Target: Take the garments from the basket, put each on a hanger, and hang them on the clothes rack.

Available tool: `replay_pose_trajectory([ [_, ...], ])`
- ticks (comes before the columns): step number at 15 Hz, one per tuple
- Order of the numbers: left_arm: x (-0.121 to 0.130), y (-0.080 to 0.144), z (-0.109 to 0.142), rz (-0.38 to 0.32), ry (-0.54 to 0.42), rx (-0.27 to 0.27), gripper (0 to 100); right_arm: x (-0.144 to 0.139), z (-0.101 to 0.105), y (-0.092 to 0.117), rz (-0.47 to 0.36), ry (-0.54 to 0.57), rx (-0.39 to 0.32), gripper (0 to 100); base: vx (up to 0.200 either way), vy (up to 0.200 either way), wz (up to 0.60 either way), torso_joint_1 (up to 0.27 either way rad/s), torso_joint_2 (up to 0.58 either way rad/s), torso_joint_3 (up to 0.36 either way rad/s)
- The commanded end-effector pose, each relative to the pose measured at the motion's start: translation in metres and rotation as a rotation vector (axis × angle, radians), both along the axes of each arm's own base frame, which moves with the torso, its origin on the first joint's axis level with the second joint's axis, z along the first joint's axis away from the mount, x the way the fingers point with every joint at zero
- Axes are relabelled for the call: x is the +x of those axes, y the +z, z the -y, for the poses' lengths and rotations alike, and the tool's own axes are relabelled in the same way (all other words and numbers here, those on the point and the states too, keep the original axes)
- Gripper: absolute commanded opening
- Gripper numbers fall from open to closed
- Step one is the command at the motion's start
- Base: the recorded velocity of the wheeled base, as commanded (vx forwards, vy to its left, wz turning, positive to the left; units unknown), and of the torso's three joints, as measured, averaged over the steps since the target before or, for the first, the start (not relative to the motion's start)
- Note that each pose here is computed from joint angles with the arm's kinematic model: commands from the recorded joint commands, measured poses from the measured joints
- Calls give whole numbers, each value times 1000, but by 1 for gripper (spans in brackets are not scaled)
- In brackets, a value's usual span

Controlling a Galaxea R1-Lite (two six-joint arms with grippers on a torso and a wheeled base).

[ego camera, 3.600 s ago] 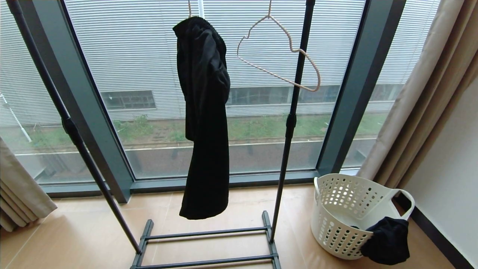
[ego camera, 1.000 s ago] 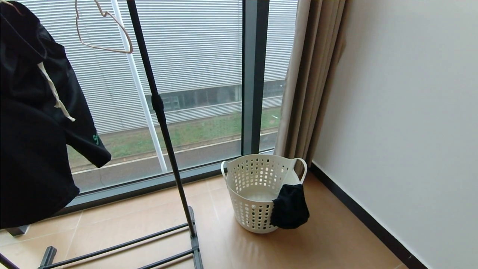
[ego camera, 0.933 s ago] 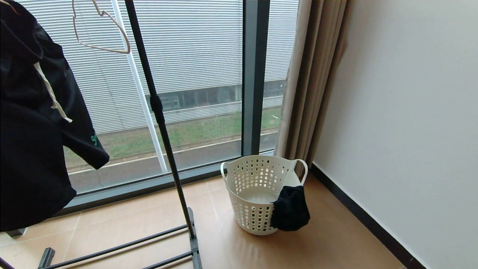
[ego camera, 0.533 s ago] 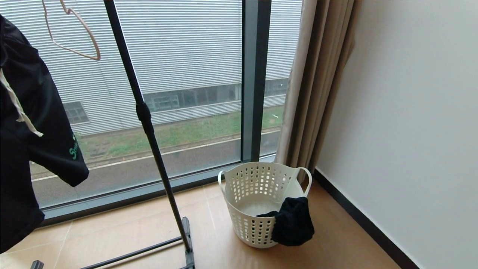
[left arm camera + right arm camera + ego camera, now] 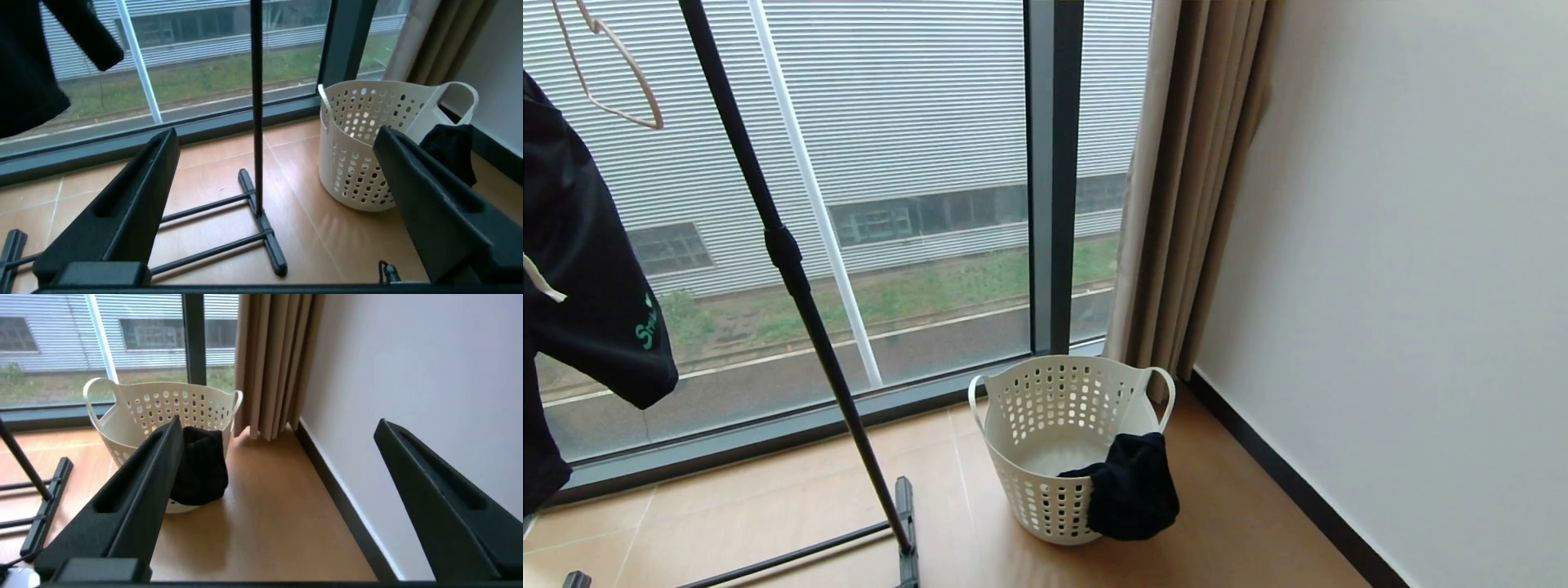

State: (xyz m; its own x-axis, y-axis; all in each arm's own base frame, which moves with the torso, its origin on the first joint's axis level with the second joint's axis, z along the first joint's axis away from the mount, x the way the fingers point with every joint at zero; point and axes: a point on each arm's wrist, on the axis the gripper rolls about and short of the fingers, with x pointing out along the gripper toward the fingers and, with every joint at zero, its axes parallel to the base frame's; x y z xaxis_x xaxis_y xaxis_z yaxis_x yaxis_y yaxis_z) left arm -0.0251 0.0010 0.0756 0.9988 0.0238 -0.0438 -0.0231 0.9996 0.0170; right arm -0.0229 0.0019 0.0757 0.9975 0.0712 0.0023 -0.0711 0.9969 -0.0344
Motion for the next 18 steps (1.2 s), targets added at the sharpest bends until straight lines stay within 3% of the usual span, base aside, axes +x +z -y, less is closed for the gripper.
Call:
replay_pose_trajectory([
  [1, 0, 1, 0, 1, 1, -2, 100, 0, 0, 0, -1, 1, -1, 100, 0, 0, 0, 0, 0, 0],
  [7, 0, 1, 0, 1, -1, -3, 100, 0, 0, 0, -2, -2, 2, 100, 0, 0, 0, 0, 1, -35],
  [18, 0, 0, 0, -1, 1, -3, 100, 0, 0, 0, -1, -1, -1, 100, 0, 0, 0, 2, 2, -190],
])
